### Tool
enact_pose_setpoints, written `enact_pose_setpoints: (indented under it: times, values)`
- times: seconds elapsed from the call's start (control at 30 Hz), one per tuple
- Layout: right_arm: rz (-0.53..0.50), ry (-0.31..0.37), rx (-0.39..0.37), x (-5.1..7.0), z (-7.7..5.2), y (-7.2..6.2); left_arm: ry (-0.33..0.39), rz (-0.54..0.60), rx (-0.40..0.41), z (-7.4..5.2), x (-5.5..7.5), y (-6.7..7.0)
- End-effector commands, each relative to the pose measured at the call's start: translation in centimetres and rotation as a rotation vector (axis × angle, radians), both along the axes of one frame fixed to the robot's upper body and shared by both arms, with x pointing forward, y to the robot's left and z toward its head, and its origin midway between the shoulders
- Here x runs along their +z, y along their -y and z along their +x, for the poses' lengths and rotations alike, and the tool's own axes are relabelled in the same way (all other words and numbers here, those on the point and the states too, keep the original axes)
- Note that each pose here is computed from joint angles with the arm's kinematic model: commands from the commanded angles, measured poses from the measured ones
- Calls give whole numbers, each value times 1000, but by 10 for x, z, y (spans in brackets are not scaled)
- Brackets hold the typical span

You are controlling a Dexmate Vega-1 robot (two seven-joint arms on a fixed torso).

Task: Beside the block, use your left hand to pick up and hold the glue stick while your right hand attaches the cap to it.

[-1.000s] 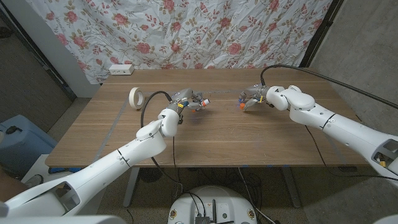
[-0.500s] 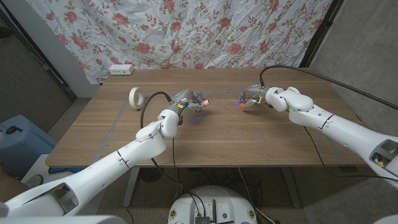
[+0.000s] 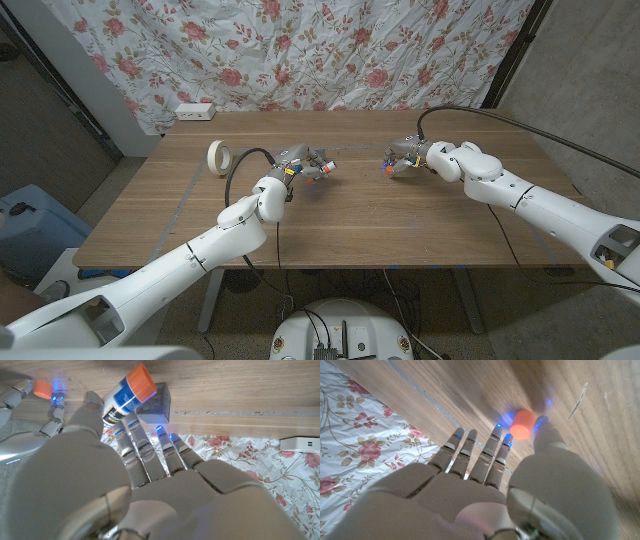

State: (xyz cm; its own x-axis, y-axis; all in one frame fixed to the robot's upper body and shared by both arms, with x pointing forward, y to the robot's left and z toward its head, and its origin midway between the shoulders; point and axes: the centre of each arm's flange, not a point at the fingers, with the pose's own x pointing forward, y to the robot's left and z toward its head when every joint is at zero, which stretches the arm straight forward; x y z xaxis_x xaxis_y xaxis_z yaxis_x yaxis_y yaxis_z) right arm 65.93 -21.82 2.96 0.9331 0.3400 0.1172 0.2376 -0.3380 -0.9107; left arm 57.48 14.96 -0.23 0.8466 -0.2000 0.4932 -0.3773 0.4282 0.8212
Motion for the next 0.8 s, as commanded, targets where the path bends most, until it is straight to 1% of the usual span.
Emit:
enact_pose_setpoints:
  times: [0.03, 0.23, 0.53, 0.8]
  values:
    - [-4, 27, 9, -2, 1, -1, 0, 4, 0, 0, 1, 0]
    - [6, 46, 20, -4, 1, 0, 3, 13, 0, -1, 1, 1]
    - [23, 45, 22, -7, 1, 2, 3, 22, 2, -3, 0, 4]
    - [36, 66, 29, -8, -2, 4, 5, 28, -1, -5, 0, 5]
